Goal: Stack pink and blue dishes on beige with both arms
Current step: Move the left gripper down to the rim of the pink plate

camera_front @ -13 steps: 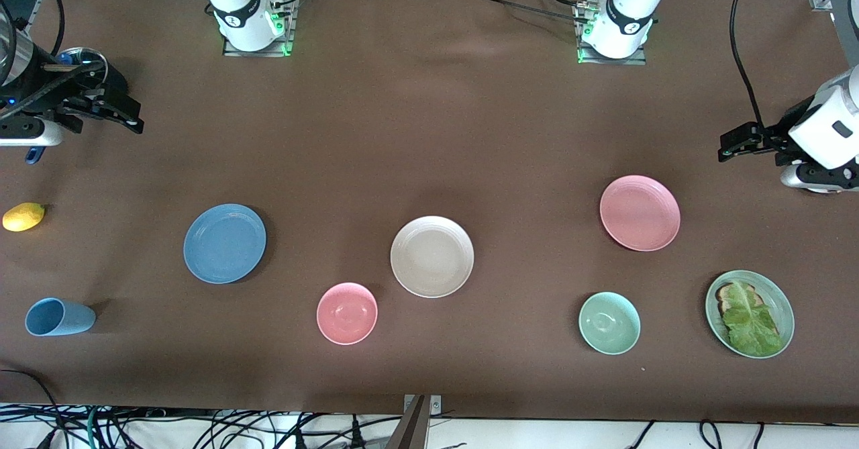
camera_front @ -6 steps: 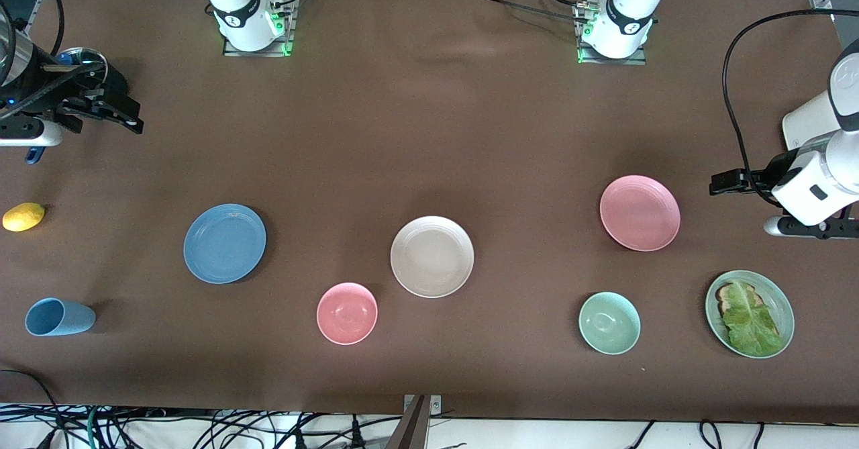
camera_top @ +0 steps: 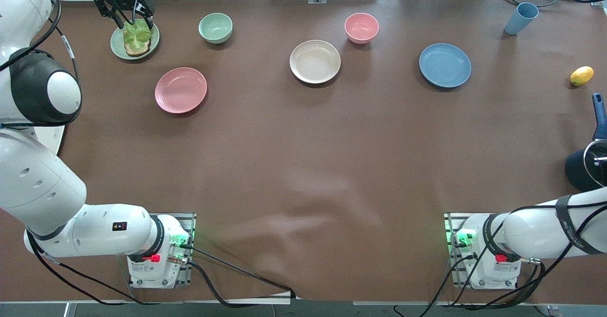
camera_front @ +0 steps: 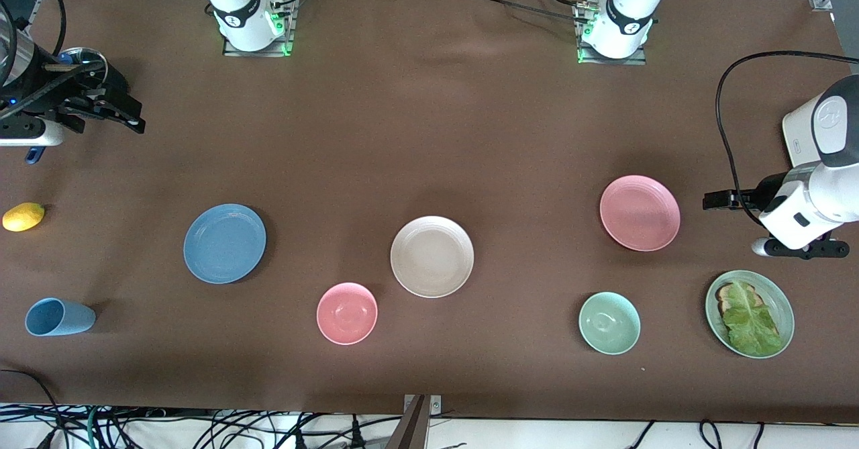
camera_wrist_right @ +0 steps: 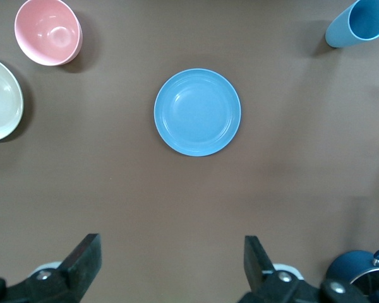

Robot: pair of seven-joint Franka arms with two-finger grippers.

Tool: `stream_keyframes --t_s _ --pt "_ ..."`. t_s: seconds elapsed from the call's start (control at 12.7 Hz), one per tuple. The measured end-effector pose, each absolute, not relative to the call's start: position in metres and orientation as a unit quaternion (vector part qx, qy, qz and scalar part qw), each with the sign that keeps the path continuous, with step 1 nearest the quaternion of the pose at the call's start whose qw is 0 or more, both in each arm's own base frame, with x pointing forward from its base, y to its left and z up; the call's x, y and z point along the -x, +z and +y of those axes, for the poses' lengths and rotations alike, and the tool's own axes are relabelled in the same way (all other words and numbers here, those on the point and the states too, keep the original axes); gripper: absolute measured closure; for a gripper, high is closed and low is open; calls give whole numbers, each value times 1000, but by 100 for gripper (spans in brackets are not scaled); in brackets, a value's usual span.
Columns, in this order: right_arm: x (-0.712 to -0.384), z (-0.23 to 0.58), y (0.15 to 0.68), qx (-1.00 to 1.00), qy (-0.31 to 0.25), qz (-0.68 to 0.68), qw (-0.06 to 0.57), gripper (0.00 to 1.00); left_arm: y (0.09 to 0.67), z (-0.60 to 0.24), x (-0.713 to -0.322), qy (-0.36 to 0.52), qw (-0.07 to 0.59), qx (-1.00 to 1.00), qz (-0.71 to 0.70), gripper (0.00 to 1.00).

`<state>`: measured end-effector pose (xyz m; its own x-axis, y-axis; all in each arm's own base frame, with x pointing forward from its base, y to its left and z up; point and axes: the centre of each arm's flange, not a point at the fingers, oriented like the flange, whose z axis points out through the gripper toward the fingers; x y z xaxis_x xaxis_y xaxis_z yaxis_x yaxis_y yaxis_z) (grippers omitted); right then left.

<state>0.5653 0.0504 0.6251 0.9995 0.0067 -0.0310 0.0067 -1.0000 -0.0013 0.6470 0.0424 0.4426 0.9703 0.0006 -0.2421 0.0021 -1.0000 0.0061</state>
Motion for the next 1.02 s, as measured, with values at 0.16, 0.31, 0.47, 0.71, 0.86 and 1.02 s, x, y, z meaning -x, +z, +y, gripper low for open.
stream_keyframes --t_s 0.16,0.31,0.47,0.71,0.86,1.02 --pt "-565 48 625 1000 16 -2 1 0 439 42 -647 -124 3 -992 1 0" --pt "-566 48 625 1000 16 -1 1 0 432 46 -648 -130 4 -992 3 0" --pt "-566 47 625 1000 15 0 1 0 421 58 -649 -139 5 -990 13 0" --pt "-565 50 625 1000 16 -3 1 0 398 78 -652 -147 7 -989 27 0" --pt "-565 52 625 1000 16 -4 6 0 368 101 -654 -132 7 -990 42 0" --pt "-565 54 625 1000 17 -4 14 0 330 103 -650 -116 6 -992 44 0"
